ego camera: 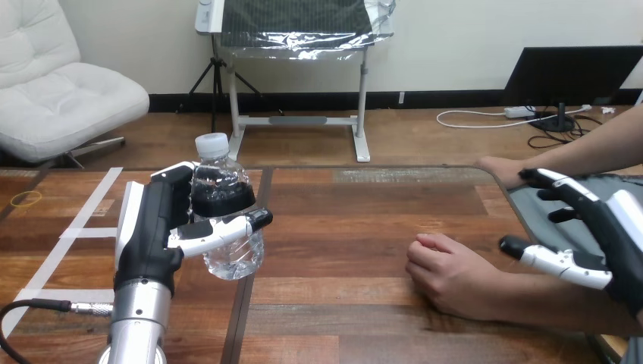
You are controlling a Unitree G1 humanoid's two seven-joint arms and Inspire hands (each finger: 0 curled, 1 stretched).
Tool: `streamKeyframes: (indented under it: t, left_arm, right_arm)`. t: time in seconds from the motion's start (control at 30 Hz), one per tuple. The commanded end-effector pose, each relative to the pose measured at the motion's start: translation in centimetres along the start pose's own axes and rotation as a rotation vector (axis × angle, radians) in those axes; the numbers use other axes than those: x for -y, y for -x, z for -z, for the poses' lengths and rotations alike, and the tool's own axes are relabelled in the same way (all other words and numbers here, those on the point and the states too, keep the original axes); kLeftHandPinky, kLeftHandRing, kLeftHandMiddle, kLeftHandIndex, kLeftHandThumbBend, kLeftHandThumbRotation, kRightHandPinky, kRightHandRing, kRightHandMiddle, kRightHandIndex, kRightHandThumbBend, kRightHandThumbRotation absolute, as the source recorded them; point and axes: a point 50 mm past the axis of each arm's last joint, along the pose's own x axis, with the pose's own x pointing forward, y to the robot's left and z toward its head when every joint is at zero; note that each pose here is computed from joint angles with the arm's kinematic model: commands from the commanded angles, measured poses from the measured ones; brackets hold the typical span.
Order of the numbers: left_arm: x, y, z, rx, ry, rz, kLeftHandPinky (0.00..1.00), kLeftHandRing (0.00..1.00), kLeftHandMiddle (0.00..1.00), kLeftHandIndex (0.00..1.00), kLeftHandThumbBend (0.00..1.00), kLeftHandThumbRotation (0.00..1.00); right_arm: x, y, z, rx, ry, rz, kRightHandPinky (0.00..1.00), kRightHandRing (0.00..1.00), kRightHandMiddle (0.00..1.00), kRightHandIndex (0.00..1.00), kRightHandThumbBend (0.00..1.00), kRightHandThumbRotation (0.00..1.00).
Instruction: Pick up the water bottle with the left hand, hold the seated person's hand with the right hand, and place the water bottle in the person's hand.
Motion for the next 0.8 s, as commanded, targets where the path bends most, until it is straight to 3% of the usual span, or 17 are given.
streamKeyframes:
  t: [0.0, 0.3, 0.77]
  left_arm:
    - [-0.69, -1.47, -3.27, 0.158, 0.017, -0.028, 0.25, 0.32, 0.38, 0.42, 0.63, 0.00]
    - [-0.70, -1.43, -3.28, 0.153, 0.023, -0.034, 0.25, 0.32, 0.37, 0.42, 0.64, 0.00]
    - [-0.71, -1.30, -3.02, 0.146, 0.032, -0.032, 0.26, 0.34, 0.38, 0.42, 0.63, 0.00]
  right_arm:
    - [1.15, -1.44, -0.38, 0.028, 0.071, -0.024, 0.83, 0.88, 0.88, 0.88, 0.89, 0.58]
    - [1.16, -1.70, 0.17, 0.004, 0.124, -0.068, 0.89, 0.88, 0.89, 0.88, 0.91, 0.47]
    - [1.57, -2.26, 0.61, -0.017, 0.164, -0.137, 0.94, 0.90, 0.90, 0.89, 0.96, 0.39]
